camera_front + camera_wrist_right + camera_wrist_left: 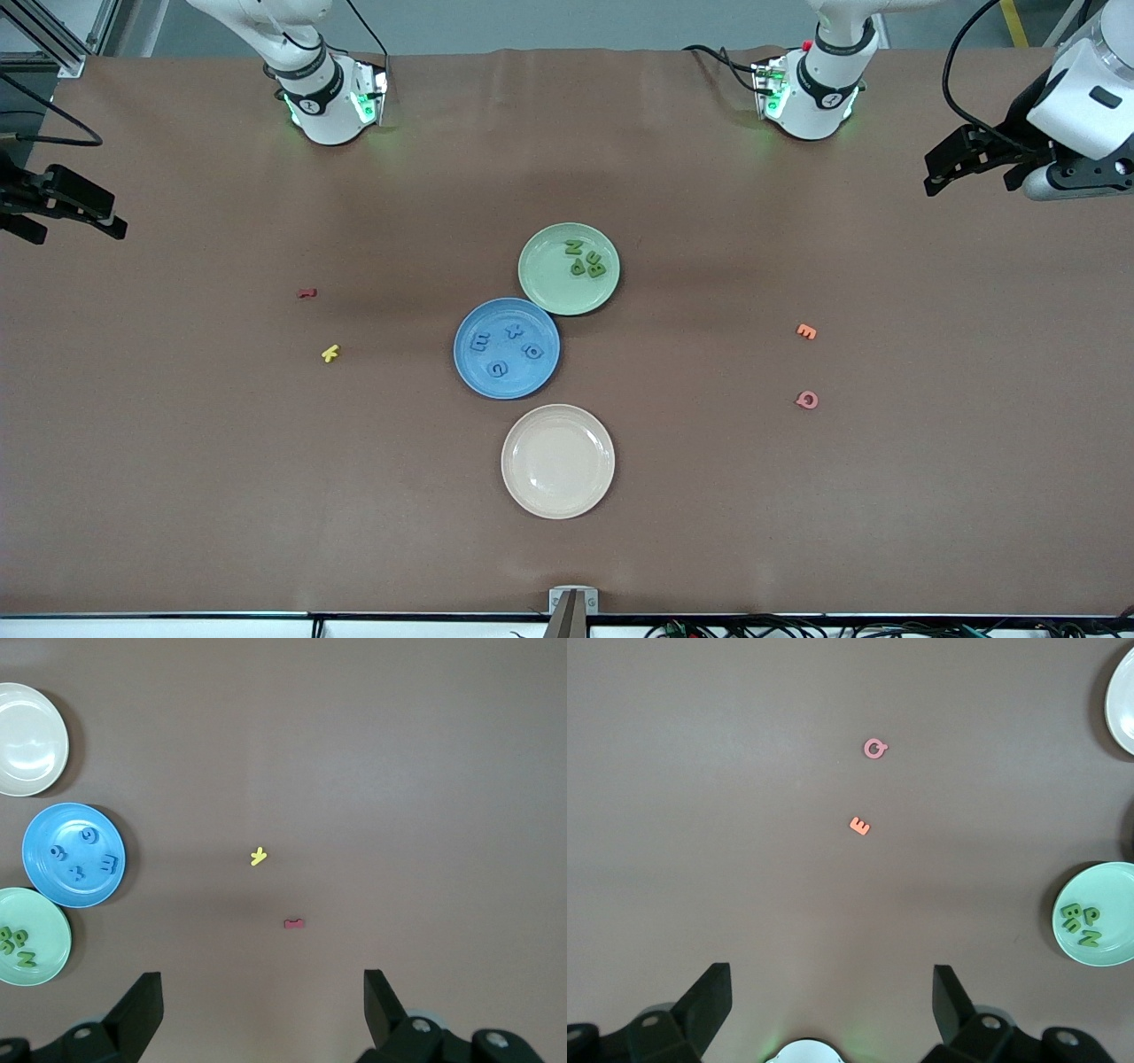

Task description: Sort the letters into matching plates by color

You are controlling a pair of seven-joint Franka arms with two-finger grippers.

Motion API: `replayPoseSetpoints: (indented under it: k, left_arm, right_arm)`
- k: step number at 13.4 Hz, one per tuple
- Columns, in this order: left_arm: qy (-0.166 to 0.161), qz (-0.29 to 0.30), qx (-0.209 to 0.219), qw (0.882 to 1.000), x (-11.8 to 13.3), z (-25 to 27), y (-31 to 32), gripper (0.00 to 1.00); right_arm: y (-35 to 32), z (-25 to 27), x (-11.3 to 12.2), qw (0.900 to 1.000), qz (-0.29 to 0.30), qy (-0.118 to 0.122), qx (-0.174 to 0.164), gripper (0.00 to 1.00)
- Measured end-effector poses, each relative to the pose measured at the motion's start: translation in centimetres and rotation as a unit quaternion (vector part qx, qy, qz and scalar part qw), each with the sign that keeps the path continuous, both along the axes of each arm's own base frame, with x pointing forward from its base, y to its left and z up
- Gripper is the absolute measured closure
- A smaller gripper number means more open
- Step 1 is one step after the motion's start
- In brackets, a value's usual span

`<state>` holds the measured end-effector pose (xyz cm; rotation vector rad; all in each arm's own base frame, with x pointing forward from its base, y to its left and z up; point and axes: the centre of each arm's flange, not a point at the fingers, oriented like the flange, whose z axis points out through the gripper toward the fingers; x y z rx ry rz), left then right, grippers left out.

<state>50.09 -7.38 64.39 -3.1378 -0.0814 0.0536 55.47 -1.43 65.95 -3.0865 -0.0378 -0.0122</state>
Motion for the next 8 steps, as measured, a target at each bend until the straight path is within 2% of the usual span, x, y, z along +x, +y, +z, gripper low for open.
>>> replayPoseSetpoints:
  k: [8]
  left_arm:
    - [-0.007, -0.005, -0.003, 1.0, 0.82, 0.61, 0.02, 0.0]
  right_arm:
    - [0.43, 0.09, 0.01, 1.0, 0.004, -0.001, 0.0, 0.0]
